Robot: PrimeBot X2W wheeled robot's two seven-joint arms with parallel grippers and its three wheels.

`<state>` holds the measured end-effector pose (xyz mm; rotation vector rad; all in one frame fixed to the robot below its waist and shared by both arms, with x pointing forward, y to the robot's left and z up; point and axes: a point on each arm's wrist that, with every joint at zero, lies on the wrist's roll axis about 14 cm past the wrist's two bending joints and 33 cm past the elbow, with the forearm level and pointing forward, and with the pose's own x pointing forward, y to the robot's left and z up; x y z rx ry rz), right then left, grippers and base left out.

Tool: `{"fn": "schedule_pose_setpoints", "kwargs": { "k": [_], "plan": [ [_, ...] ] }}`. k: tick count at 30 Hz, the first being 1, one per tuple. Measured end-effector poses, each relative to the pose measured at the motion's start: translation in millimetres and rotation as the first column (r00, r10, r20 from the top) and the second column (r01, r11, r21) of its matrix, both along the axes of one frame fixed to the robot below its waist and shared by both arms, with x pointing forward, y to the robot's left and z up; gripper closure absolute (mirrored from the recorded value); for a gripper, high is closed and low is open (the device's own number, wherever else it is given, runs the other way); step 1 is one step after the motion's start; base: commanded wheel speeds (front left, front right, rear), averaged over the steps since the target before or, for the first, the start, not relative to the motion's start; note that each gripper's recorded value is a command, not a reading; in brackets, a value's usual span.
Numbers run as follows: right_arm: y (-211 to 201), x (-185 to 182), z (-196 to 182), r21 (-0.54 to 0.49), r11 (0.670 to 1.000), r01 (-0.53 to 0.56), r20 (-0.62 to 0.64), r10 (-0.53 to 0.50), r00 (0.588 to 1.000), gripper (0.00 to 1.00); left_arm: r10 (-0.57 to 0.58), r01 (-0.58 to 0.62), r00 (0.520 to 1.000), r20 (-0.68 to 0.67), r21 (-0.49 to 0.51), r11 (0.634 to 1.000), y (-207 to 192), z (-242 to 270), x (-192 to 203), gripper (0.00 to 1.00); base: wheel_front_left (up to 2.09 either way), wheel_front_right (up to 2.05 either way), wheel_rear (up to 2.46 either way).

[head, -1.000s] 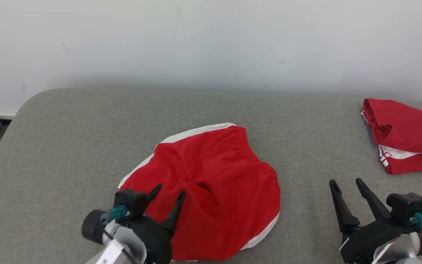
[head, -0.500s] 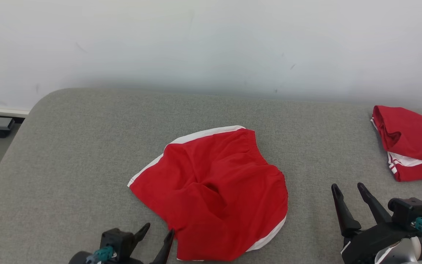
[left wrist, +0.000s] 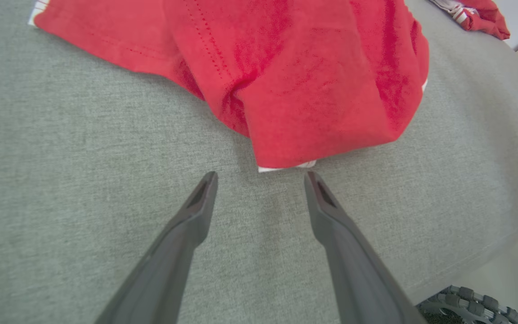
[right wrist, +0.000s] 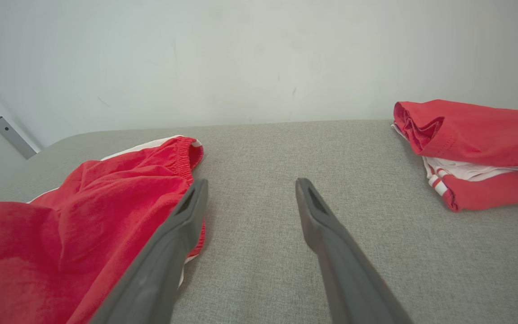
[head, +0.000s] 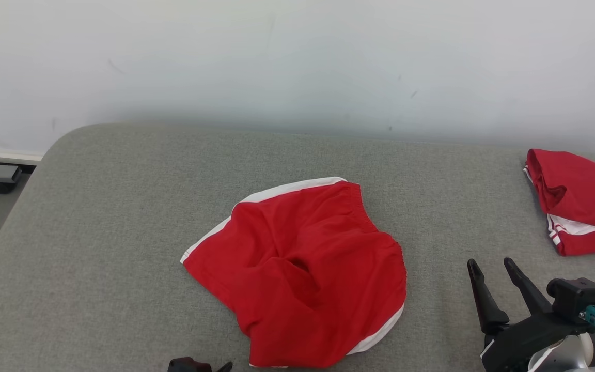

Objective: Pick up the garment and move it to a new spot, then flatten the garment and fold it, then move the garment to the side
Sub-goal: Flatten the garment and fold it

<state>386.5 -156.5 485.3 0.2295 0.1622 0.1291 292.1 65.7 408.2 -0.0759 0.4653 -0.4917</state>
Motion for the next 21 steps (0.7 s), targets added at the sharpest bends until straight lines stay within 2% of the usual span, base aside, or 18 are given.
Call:
{"fn": "schedule_pose_setpoints", "kwargs": {
  "k": [15, 16, 17, 18, 19, 21],
  "plan": [
    [-4.3, -2.9, 2.0, -0.002, 1.0, 0.011, 0.003, -0.011, 1.0, 0.0, -0.03, 0.03, 0.999, 0.019, -0.001, 1.0, -12.3, -13.2, 20.5, 0.0, 0.0, 0.0, 0.0],
    [-4.8, -2.8, 1.4, -0.003, 1.0, 0.012, 0.001, -0.012, 1.0, 0.0, -0.03, 0.03, 0.999, 0.022, 0.002, 1.0, -12.3, -13.9, 21.9, 0.04, 0.0, 0.0, 0.0],
    [-5.4, -2.5, 1.1, -0.003, 1.0, 0.014, 0.0, -0.014, 1.0, 0.0, -0.033, 0.033, 0.999, 0.024, 0.001, 0.999, -12.7, -14.0, 23.3, 0.5, 0.0, 0.0, 0.0],
    [-6.0, -2.2, 0.9, -0.003, 1.0, 0.016, -0.001, -0.016, 1.0, 0.0, -0.03, 0.03, 0.999, 0.027, 0.0, 1.0, -12.6, -13.8, 25.2, 0.62, 0.0, 0.0, 0.0],
    [-6.3, -1.8, 0.7, -0.003, 1.0, 0.017, -0.001, -0.017, 1.0, 0.0, -0.032, 0.032, 0.999, 0.029, 0.005, 0.999, -12.2, -14.3, 26.3, 0.97, 0.0, 0.0, 0.0],
    [-6.4, -1.2, 0.2, -0.004, 1.0, 0.017, -0.003, -0.017, 1.0, 0.0, -0.024, 0.024, 0.999, 0.043, 0.011, 1.0, -9.2, -13.6, 29.7, 1.0, 0.0, 0.0, 0.0]
  ]
}}
